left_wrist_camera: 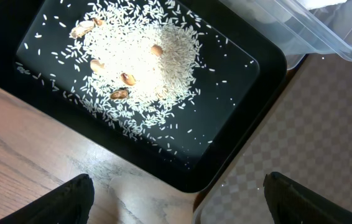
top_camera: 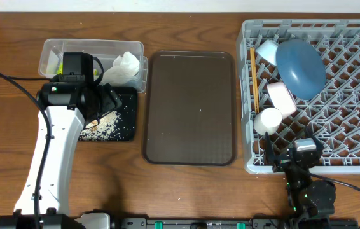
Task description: Sort waste into correct bins and load items into the dishwasher rack
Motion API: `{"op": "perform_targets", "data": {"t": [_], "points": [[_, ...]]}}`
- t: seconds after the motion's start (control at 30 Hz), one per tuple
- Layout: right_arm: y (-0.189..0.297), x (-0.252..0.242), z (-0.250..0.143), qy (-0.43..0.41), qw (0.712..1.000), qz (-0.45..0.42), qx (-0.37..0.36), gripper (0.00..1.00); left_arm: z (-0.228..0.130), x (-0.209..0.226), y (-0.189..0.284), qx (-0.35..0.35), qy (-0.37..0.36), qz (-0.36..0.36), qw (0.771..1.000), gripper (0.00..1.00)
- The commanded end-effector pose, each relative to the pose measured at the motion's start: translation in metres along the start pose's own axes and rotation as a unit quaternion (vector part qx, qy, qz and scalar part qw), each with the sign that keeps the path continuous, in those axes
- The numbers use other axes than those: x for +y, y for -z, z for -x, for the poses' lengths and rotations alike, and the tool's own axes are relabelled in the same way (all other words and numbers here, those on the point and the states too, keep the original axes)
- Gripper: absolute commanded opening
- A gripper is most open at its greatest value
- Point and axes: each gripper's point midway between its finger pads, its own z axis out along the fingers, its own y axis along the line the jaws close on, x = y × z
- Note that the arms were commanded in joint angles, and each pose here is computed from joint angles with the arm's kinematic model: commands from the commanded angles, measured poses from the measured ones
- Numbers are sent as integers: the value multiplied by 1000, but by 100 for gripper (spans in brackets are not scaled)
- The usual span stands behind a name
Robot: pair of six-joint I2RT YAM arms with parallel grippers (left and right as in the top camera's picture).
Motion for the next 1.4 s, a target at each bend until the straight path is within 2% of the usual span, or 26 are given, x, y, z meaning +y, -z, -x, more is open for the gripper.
{"op": "perform_targets", "data": {"t": [0.0,0.8,0.9,1.07,1.23,1.37], "points": [[0,1,1,5,1000,3,-2,99,6,1,7,-13,0,0,1000,90],[0,1,1,5,1000,3,-2,99,7,3,10,-19,0,3,1000,90],[0,1,1,4,1000,3,-2,99,17,0,22,-59,-9,-12,998,90],[0,1,1,5,1000,3,-2,99,31,-8,45,-168,-59,-70,982,90],[0,1,1,5,1000,3,-2,99,16,2,54,-275,-80,-115,951,90],[0,1,1,5,1000,3,-2,99,-8,17,51,-335,-81,-141,928,90]]}}
